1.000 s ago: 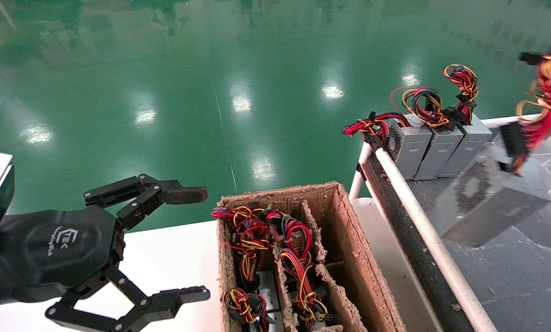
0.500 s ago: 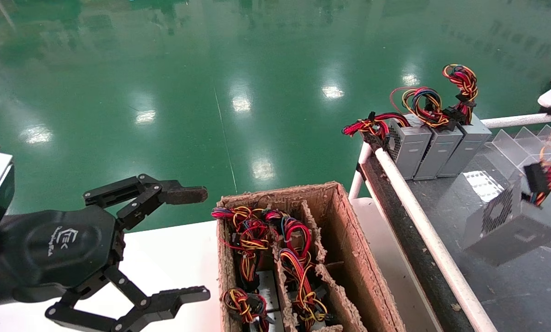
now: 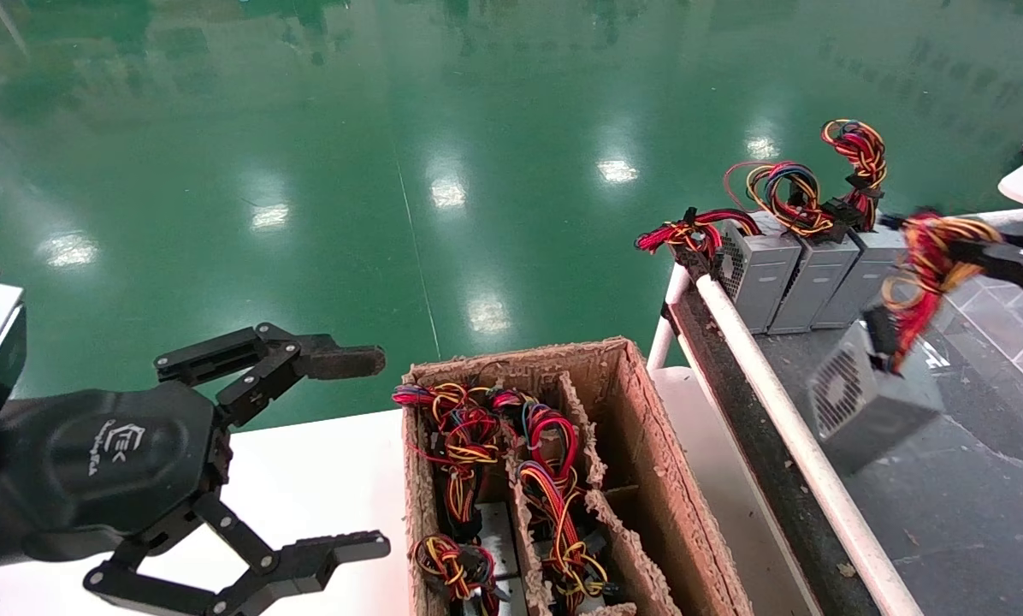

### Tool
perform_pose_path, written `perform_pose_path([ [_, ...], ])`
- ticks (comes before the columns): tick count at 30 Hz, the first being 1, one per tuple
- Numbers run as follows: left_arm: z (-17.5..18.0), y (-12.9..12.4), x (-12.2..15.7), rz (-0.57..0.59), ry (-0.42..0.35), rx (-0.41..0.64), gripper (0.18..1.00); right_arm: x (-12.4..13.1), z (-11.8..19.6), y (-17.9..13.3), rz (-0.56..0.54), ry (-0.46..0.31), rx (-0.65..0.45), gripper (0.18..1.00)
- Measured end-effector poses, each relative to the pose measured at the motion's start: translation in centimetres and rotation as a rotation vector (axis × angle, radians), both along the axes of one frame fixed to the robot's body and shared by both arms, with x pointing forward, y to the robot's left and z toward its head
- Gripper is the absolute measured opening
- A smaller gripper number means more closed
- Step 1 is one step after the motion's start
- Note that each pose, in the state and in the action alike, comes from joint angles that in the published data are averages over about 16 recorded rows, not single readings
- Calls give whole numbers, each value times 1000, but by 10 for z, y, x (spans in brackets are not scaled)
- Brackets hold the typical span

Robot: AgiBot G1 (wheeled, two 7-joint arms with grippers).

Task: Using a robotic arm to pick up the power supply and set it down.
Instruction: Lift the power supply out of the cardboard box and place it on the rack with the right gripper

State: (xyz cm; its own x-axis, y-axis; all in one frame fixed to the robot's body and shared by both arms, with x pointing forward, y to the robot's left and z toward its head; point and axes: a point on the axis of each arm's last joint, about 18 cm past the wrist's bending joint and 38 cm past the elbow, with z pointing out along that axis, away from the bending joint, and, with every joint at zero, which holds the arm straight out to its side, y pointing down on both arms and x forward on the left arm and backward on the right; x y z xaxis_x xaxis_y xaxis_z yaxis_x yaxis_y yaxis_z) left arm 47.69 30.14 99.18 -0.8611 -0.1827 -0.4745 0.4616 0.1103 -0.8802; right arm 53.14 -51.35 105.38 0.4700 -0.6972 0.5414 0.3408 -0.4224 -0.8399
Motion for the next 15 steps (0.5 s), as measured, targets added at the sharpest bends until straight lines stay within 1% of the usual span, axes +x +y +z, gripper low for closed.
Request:
perform_pose_path([
  [8, 0, 0, 0, 0, 0, 0, 1001, 36, 18, 20, -8, -9, -26, 231],
  [15, 0, 0, 0, 0, 0, 0, 1001, 60, 33, 35, -25, -21, -46, 231],
])
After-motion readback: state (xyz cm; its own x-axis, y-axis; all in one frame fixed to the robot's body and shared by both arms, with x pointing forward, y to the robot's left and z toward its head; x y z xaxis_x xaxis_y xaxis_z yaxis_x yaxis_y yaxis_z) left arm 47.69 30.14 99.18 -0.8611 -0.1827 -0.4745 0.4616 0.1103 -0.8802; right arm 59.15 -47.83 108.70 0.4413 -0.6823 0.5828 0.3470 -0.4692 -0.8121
